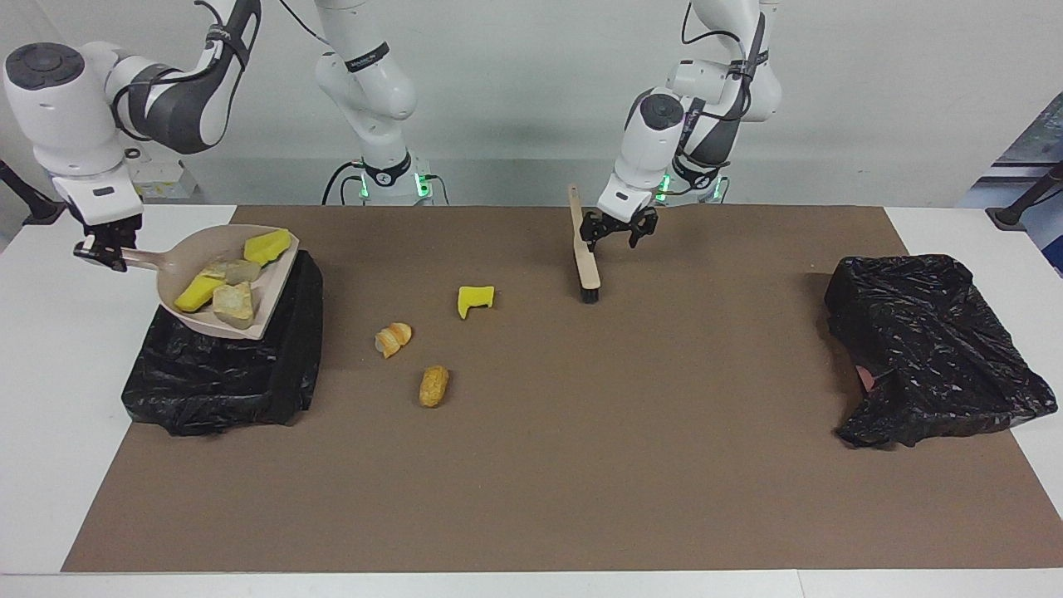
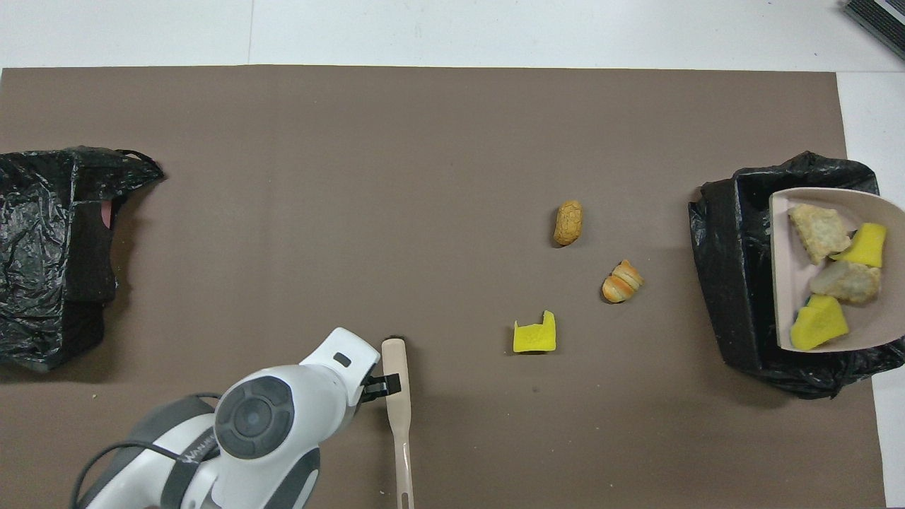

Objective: Sweep and dump trash in bin
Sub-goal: 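Tip the dustpan into the bag while the left gripper withdraws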

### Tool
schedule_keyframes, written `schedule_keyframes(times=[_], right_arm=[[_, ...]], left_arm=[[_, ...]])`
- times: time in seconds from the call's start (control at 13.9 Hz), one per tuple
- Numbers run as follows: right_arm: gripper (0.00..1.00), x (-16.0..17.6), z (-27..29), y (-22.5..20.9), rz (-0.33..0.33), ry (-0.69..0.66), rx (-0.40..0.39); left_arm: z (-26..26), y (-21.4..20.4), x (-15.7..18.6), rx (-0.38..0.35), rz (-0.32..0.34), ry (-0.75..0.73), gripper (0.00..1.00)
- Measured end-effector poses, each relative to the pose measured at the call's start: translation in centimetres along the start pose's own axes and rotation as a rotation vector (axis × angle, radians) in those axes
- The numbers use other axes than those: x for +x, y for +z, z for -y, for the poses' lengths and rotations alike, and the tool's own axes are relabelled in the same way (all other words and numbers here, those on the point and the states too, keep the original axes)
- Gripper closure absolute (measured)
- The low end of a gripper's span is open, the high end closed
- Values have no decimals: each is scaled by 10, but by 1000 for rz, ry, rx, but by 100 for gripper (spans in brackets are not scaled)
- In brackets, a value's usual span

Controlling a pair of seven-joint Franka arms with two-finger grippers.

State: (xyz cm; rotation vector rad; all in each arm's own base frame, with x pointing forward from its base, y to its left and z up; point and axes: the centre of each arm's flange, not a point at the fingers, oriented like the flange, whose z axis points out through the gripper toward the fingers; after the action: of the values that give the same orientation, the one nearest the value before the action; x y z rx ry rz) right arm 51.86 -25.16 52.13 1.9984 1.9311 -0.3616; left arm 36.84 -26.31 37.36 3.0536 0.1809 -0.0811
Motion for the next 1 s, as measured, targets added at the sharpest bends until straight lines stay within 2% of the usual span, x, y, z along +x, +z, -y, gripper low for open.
schedule_keyframes(times=[0.29,0.57,0.79,1.0], right_arm=[[68,-2,-1,1,193,-42,-24],[68,45,0,-13,391,-73,-49],[68,69,3,-28,484,-100,-47],[68,66,6,-35,570,-117,-32]], left_arm=[[45,-36,81,0,-16,27,0],[101,-53,154,-22,-41,45,0],[127,-87,186,-35,-35,69,0],[142,-137,202,-38,-16,108,0]])
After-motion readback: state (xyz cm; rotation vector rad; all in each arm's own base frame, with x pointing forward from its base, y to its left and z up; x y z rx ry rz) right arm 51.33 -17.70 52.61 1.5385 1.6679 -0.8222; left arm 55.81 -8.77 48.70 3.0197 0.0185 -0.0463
